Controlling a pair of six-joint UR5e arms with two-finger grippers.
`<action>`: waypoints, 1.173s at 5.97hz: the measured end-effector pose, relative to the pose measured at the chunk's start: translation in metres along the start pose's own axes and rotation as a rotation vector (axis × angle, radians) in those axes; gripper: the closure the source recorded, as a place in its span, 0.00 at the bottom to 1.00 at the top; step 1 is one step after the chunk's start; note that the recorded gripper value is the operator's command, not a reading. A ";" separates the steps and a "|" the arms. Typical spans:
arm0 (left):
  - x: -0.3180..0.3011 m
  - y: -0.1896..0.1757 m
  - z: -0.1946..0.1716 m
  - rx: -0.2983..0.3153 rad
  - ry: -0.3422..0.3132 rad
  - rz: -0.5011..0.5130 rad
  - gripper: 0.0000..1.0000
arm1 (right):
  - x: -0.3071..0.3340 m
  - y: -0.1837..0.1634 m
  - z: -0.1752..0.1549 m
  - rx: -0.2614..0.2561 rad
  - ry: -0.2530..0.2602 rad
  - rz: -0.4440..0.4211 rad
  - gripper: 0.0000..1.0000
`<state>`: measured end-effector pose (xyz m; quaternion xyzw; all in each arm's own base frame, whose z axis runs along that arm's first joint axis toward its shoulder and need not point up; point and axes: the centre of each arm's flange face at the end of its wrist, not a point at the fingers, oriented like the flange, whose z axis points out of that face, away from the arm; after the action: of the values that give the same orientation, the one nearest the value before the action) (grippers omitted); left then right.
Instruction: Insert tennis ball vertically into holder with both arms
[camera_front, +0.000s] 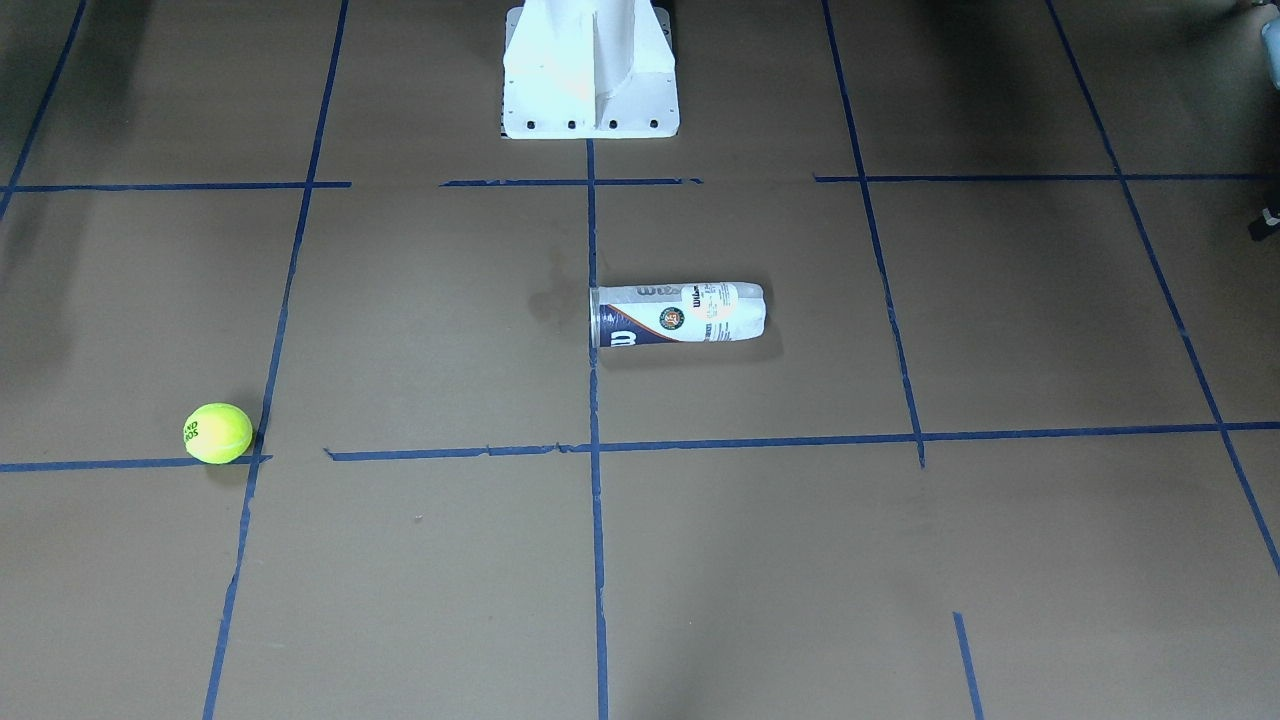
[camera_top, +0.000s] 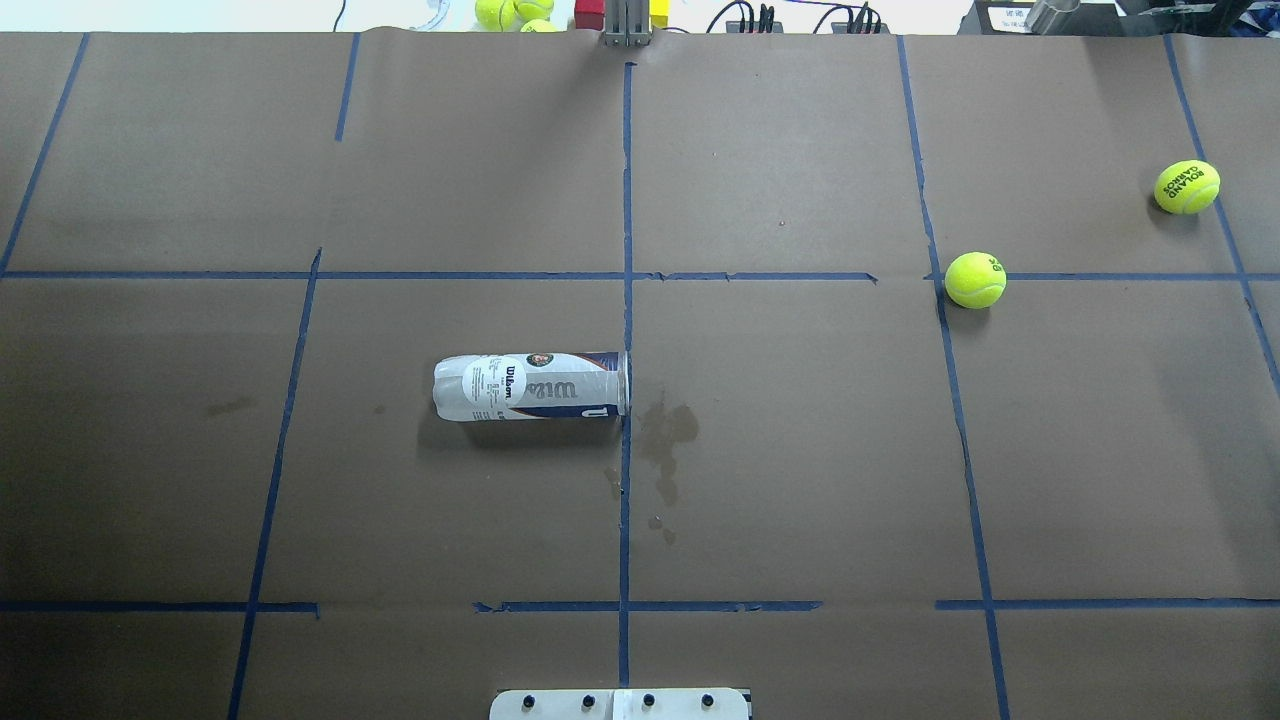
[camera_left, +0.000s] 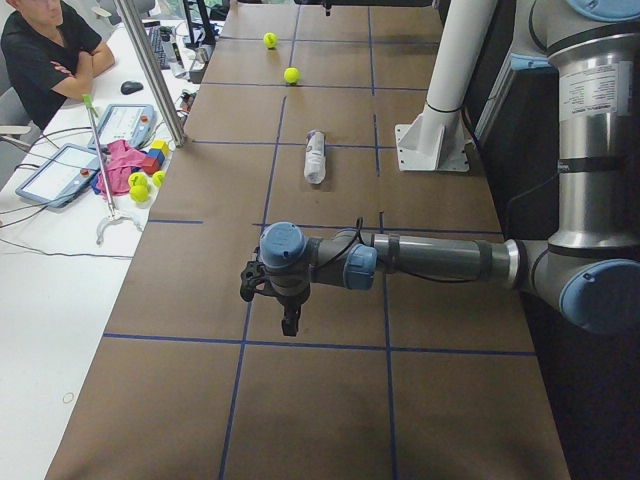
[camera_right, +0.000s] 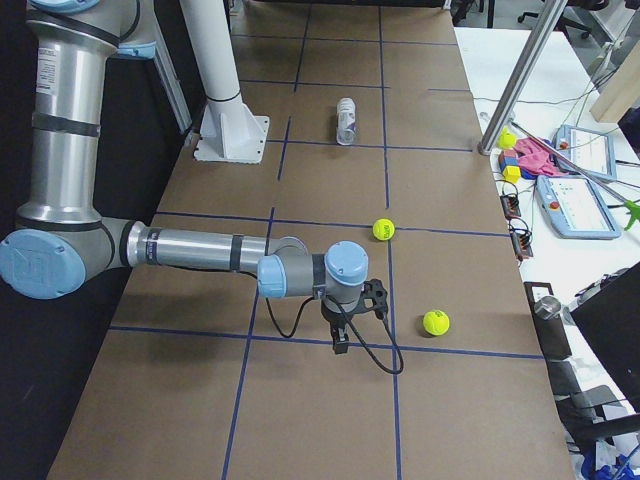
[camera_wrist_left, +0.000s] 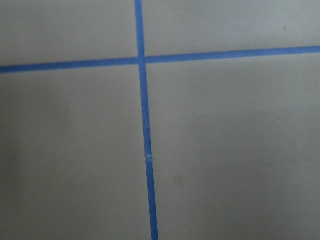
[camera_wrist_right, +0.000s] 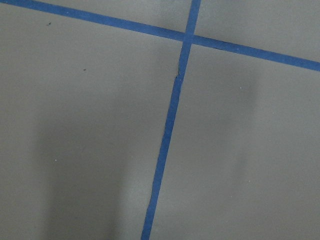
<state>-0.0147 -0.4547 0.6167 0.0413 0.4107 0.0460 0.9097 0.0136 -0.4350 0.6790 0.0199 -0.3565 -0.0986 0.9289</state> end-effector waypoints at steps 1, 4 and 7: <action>0.001 0.000 -0.001 0.006 -0.002 0.006 0.00 | 0.000 0.000 0.000 -0.001 0.000 -0.001 0.00; 0.001 0.000 0.001 0.004 -0.010 0.009 0.00 | -0.004 -0.005 -0.004 0.049 0.001 -0.054 0.00; 0.023 -0.005 0.005 0.005 0.006 0.067 0.00 | -0.009 -0.007 -0.004 0.085 0.001 -0.097 0.00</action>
<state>0.0040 -0.4573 0.6022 0.0572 0.4119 0.0755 0.9063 0.0085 -0.4398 0.6692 0.0765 -0.3586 -0.1285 0.9215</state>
